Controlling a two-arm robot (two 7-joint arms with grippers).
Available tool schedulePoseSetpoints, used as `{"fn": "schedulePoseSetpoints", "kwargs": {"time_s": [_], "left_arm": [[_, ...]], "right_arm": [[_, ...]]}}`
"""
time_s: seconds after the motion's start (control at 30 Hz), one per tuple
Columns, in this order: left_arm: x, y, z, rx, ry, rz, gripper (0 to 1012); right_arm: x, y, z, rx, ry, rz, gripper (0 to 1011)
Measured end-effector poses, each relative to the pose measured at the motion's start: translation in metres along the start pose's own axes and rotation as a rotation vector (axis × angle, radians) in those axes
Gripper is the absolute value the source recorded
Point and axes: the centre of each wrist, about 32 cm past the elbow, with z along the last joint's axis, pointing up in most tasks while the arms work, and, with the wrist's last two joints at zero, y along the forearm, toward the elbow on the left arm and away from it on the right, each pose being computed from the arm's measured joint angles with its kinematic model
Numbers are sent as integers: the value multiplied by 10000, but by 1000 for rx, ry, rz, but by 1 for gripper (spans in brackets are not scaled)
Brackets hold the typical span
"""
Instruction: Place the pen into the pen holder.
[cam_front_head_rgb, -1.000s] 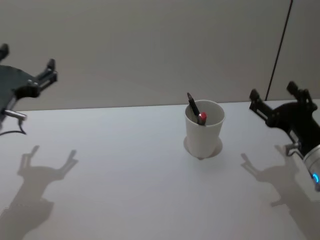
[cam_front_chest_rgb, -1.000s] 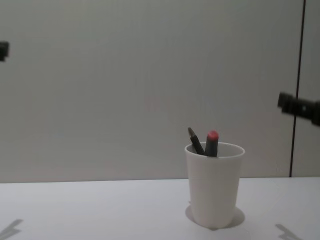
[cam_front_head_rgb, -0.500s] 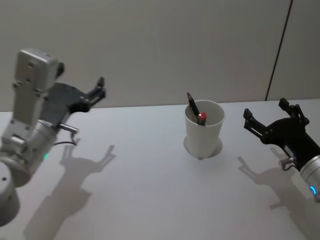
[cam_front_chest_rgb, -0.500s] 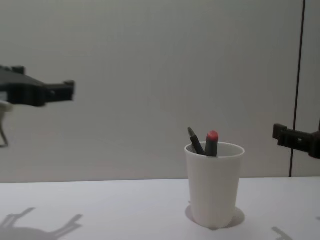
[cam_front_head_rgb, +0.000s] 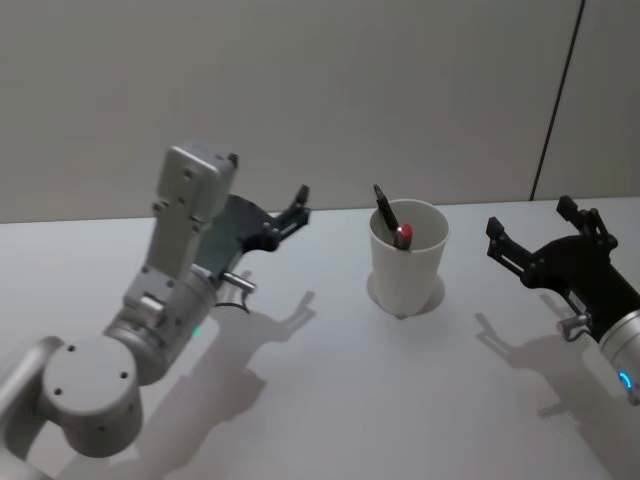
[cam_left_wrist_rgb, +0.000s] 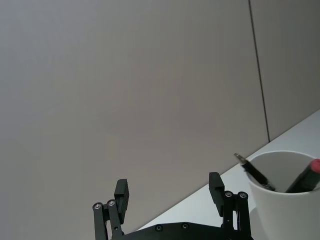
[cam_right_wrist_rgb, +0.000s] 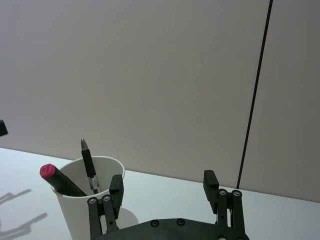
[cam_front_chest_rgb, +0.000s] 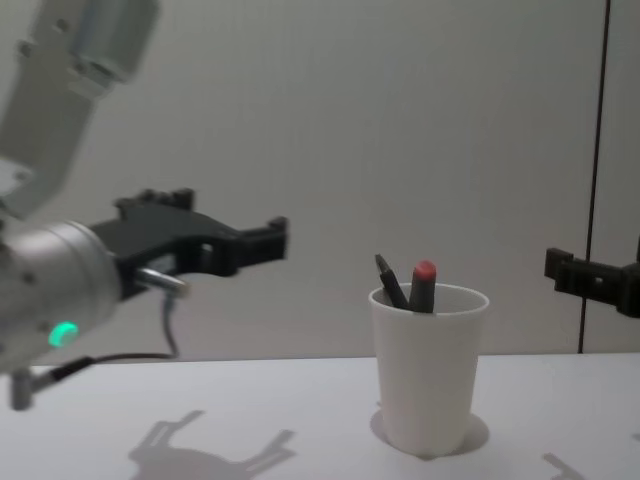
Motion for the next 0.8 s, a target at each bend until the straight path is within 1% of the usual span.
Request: {"fn": "schedulePoseSetpoints", "kwargs": {"time_s": [0.07,0.1,0.23,0.37,0.8], "left_arm": [[-43,-29,-20,-4,1,-11,1001],[-81,-53,-38,-6,2,-21,1001],[-145,-90,-64,-13,3,-38,1001],[-155,-95,-68,-14,3,-41,1001],[-156,-97,-67,-15,3,-41,1001]], "right_arm": [[0,0,0,0,0,0,1001],[-1,0,0,0,0,0,1001],[0,0,0,0,0,0,1001],[-1,0,0,0,0,0,1001],[-1,0,0,0,0,0,1001]]}}
